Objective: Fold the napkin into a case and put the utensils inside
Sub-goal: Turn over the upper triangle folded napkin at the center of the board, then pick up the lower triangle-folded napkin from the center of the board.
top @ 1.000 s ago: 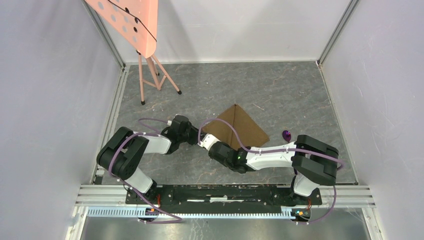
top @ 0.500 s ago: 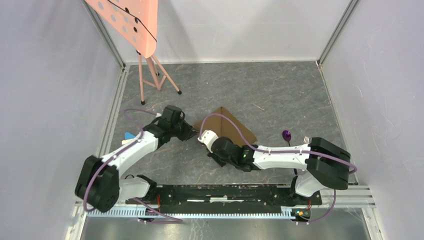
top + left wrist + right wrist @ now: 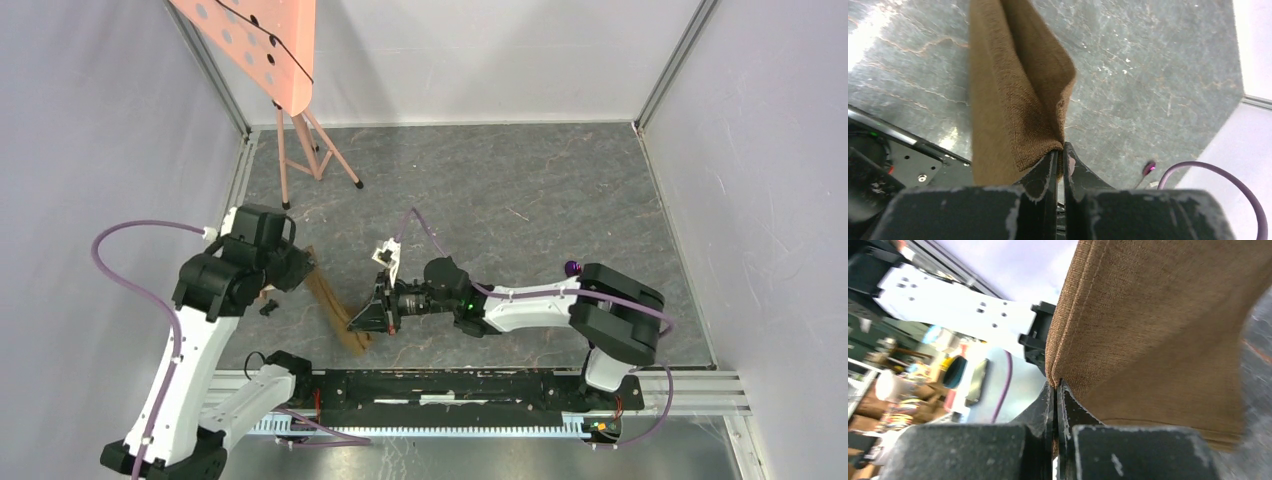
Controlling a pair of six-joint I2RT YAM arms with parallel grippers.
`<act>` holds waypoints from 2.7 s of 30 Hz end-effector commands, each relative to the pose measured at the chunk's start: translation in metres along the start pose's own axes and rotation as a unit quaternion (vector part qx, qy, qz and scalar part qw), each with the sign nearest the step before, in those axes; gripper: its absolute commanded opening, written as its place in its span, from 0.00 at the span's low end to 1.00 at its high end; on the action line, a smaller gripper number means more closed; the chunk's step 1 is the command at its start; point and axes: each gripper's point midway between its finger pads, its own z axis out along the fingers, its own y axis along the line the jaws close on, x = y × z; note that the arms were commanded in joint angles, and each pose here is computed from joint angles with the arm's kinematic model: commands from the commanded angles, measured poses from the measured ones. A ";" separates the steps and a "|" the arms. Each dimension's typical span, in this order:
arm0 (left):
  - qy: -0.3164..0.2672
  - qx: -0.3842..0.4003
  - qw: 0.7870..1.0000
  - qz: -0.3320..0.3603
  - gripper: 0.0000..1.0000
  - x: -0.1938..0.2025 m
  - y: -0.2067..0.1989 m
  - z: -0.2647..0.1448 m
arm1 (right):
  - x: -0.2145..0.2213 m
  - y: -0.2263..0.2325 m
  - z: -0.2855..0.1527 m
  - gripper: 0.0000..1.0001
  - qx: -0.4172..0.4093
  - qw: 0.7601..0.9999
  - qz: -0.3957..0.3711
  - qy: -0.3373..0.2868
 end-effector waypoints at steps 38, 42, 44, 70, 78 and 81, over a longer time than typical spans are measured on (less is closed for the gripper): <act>0.199 0.196 0.907 0.316 0.56 0.130 -0.219 0.234 | 0.088 -0.212 -0.221 0.69 0.294 0.940 0.161 0.067; 0.207 0.228 0.891 0.332 0.70 0.127 -0.204 0.190 | 0.085 -0.213 -0.224 0.75 0.311 0.936 0.151 0.070; 0.210 0.237 0.884 0.345 0.73 0.126 -0.192 0.169 | 0.079 -0.218 -0.227 0.76 0.332 0.931 0.134 0.067; 0.200 0.222 0.902 0.311 0.83 0.130 -0.051 0.096 | 0.101 -0.230 -0.240 0.00 0.455 0.878 0.135 0.056; 0.199 0.207 0.905 0.313 0.84 0.128 -0.055 0.112 | 0.098 -0.222 -0.251 0.24 0.424 0.894 0.112 0.092; 0.204 0.212 0.906 0.303 0.84 0.129 -0.063 0.120 | 0.086 -0.214 -0.246 0.54 0.401 0.906 0.088 0.100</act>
